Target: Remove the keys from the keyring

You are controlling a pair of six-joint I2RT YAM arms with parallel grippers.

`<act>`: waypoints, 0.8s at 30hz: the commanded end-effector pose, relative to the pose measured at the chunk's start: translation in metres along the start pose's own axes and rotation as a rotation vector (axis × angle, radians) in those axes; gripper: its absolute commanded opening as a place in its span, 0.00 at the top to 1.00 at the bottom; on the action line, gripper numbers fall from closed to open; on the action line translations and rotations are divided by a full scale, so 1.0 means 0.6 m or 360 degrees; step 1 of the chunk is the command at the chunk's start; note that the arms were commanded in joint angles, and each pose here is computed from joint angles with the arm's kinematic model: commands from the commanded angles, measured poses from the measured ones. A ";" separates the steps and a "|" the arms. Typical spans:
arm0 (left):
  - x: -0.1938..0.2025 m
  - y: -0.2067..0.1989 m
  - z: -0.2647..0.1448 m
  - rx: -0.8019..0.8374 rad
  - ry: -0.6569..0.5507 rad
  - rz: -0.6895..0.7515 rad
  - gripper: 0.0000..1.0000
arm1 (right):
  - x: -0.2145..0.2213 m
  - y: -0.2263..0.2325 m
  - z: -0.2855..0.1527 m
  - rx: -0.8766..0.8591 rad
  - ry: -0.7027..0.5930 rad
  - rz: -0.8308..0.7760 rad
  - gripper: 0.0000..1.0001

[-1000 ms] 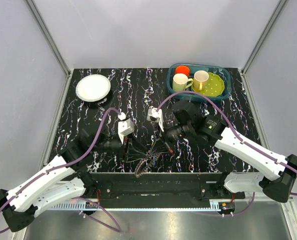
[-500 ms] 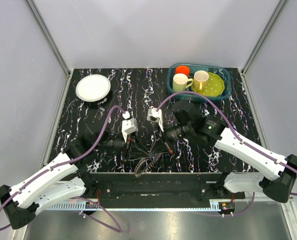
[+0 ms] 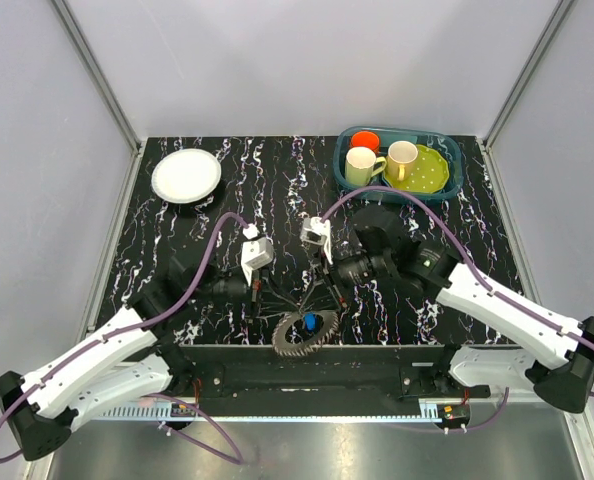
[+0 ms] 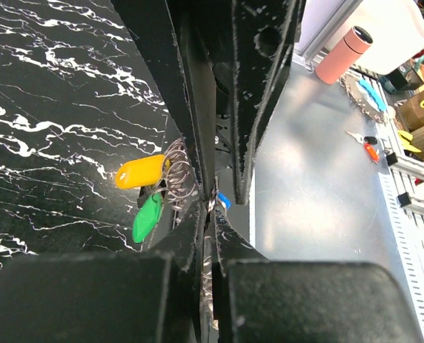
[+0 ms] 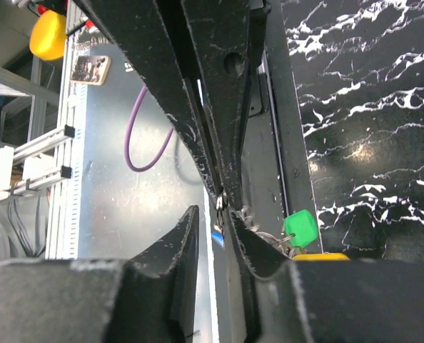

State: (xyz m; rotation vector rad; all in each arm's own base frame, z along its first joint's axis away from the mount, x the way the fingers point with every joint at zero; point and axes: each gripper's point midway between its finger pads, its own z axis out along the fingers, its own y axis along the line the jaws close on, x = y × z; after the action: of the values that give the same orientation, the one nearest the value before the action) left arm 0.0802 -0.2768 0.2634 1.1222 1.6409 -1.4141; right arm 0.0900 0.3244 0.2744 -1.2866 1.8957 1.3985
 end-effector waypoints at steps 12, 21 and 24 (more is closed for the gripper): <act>-0.104 -0.003 -0.031 -0.0121 -0.0591 0.0217 1.00 | -0.094 0.022 -0.089 0.0233 -0.0870 0.0072 0.60; -0.153 -0.026 -0.056 -0.0078 -0.0894 0.0232 1.00 | -0.102 0.034 -0.082 0.0062 -0.1035 0.0072 0.59; -0.165 -0.027 -0.066 -0.0105 -0.0966 0.0231 1.00 | -0.100 0.032 -0.076 0.0049 -0.1029 0.0069 0.59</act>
State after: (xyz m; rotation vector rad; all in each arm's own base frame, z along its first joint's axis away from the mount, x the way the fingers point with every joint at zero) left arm 0.1040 -0.2690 0.3080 0.7776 1.3688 -1.4134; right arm 0.1103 0.3058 0.3209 -0.6748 1.6179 1.4999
